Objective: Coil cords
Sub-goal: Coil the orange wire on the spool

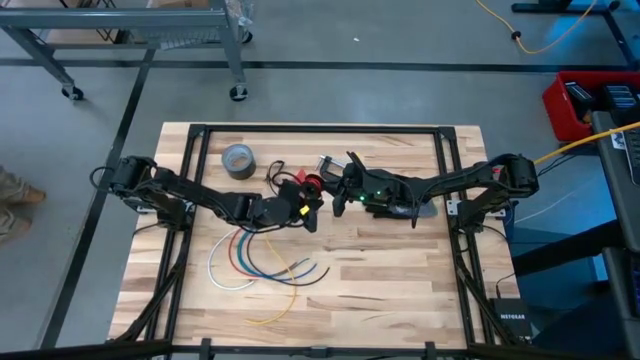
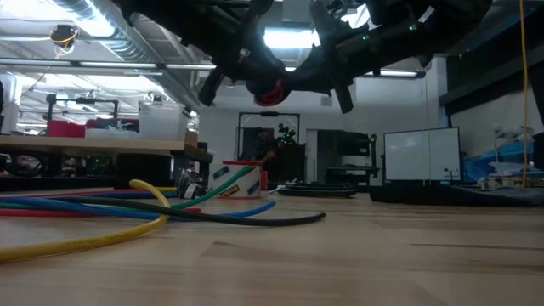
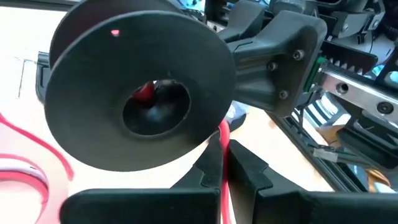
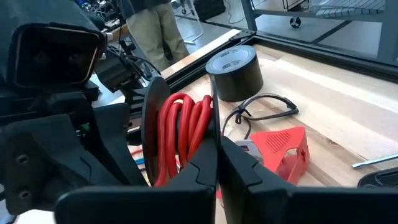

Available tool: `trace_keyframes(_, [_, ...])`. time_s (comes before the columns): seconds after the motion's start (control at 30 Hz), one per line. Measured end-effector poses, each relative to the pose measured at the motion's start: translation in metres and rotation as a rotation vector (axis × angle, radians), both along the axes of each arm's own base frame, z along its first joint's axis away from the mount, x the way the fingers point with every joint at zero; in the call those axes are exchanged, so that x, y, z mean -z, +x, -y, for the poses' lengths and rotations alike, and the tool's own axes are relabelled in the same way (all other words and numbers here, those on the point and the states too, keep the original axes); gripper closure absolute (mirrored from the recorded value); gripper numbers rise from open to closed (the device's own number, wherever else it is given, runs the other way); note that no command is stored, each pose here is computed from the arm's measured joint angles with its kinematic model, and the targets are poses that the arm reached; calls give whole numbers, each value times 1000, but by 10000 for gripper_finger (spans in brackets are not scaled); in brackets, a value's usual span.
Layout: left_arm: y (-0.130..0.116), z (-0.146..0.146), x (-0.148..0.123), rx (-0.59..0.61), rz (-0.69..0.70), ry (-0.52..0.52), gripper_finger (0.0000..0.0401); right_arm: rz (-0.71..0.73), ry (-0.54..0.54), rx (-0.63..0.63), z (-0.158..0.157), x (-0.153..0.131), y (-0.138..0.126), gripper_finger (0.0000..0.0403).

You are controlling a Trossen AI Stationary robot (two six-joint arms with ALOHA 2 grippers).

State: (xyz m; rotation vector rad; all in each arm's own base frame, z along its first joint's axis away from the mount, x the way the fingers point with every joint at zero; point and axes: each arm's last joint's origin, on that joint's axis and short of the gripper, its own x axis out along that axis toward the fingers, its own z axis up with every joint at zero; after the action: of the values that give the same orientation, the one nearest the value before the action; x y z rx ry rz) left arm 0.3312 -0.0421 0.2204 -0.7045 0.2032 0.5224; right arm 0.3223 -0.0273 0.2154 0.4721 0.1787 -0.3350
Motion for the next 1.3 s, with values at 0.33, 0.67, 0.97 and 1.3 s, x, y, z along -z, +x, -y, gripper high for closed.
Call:
trace_keyframes(0.33, [-4,12,1,26,-58,128,401,11,20,-89,-2,-4,-1,398])
trace_keyframes(0.67, [-3,13,-2,107,-129,333,389,32,34,-146,1,-6,-1,398])
trace_keyframes(0.97, [-3,14,-3,186,-177,444,387,35,46,-195,1,-6,-1,398])
trace_keyframes(1.3, [-3,14,-2,194,-174,437,386,37,48,-205,1,-7,-1,397])
